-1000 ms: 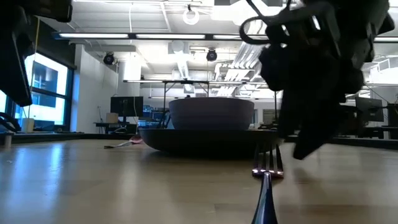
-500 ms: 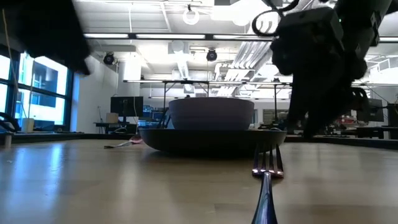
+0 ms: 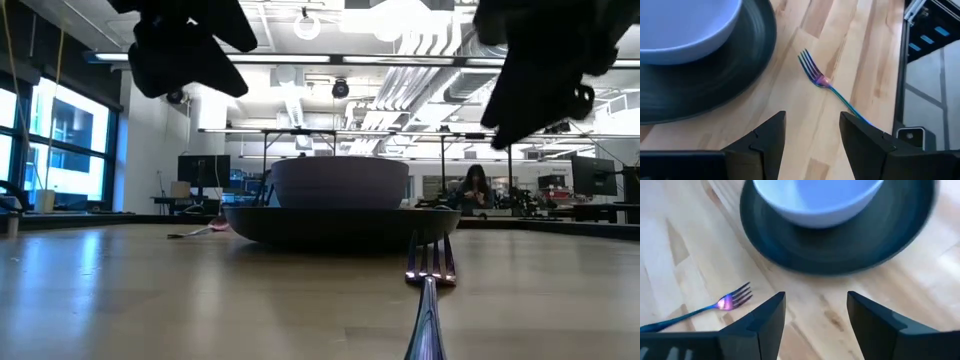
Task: Set table place
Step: Move the fork to the left side of the black plate
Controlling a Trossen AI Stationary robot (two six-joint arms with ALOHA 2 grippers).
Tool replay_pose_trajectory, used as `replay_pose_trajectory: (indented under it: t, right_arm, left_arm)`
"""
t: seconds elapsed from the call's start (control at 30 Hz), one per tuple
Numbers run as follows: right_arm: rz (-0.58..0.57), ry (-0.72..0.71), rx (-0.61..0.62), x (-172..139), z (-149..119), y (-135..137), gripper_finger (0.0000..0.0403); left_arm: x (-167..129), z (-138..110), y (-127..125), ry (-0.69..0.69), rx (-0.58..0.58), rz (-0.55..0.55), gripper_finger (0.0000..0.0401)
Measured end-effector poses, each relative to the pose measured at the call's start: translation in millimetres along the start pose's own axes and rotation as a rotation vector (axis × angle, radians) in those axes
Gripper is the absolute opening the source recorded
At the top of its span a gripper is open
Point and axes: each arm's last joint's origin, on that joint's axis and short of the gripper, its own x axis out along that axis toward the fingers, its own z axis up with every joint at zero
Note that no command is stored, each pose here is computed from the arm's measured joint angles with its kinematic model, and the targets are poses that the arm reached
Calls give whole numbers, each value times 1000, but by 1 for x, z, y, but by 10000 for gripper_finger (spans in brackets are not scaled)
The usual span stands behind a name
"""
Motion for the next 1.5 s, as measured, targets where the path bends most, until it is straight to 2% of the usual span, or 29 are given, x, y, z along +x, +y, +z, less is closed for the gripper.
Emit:
replay_pose_trajectory:
  t: [0.13, 0.37, 0.6, 0.77, 0.9, 0.97, 1.17, 1.33, 1.4, 1.47, 1.5]
  right_arm:
    - [3, -119, -105, -23, -2, 0, 204]
    - [67, -289, -309, -58, -1, 4, 204]
    - [17, -356, -468, -71, -10, 2, 204]
    - [-1, -340, -444, -62, -24, -11, 204]
    - [77, -355, -368, -57, -38, -21, 204]
    - [115, -365, -347, -57, -42, -25, 204]
    - [164, -371, -342, -62, -49, -39, 204]
    - [174, -381, -350, -68, -47, -46, 204]
    - [173, -381, -361, -70, -46, -48, 204]
    - [181, -383, -361, -73, -45, -50, 204]
    - [184, -383, -360, -74, -45, -50, 204]
  left_arm:
    - [0, 0, 1, -31, -22, 36, 175]
    - [0, 2, -1, -38, -164, 3, 175]
    - [5, 3, -5, -39, -275, -49, 175]
    - [32, -6, -13, 14, -376, -142, 175]
    - [52, -11, -19, 15, -470, -173, 175]
    - [56, -11, -21, 25, -488, -154, 175]
    - [78, 8, -41, 16, -506, -168, 175]
    - [101, 21, -47, 111, -503, -105, 175]
    - [103, 25, -47, 163, -501, -50, 175]
    - [109, 31, -53, 179, -512, -60, 175]
    - [108, 33, -52, 200, -510, -26, 175]
